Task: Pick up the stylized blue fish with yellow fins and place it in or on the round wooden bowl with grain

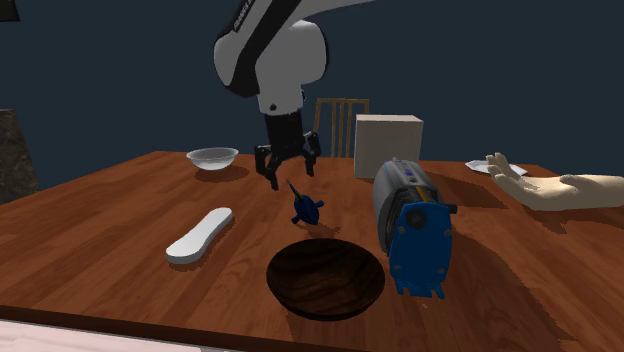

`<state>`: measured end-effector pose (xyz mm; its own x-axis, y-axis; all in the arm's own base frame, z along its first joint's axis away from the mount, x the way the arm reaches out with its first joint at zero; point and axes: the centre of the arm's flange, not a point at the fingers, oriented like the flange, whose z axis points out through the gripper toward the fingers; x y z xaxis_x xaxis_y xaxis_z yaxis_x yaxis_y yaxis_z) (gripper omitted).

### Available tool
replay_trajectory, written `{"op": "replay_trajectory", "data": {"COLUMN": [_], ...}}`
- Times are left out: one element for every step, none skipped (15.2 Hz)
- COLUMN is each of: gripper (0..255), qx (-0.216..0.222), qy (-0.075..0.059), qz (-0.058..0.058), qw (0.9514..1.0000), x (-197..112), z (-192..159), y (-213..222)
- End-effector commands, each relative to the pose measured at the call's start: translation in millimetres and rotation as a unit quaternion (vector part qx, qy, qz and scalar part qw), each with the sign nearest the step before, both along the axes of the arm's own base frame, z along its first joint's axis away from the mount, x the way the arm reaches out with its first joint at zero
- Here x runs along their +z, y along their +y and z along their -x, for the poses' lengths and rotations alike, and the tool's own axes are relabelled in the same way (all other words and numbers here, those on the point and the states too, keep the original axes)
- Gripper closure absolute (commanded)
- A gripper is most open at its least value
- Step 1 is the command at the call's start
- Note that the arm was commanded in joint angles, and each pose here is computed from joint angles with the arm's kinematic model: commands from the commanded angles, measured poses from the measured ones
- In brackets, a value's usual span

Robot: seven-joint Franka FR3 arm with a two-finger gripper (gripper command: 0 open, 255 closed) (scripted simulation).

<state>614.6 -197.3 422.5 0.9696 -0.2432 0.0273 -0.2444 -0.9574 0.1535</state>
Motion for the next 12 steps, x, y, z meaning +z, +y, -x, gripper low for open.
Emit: {"op": "replay_trajectory", "data": {"gripper": [0,0,0,0,0,0,0,0,0,0,0,0], "qx": [-0.009,-0.013,-0.017,-0.022,-0.022,-0.022,-0.022,-0.022,-0.022,-0.022,-0.022,-0.022], "qy": [-0.003,-0.004,-0.005,-0.006,-0.006,-0.006,-0.006,-0.006,-0.006,-0.006,-0.006,-0.006], "qz": [0.007,0.010,0.013,0.017,0.017,0.017,0.017,0.017,0.017,0.017,0.017,0.017], "qw": [0.9999,0.9999,0.9997,0.9996,0.9996,0.9996,0.9996,0.9996,0.9996,0.9996,0.9996,0.9996], "x": [-6,-9,-12,-16,-16,-21,-26,-31,-36,-42,-47,-55], "z": [-18,-27,-37,-46,-46,-46,-46,-46,-46,-46,-46,-46], "y": [-15,-23,-31,-39,-39,-40,-41,-42,-43,-44,-45,-47]}}
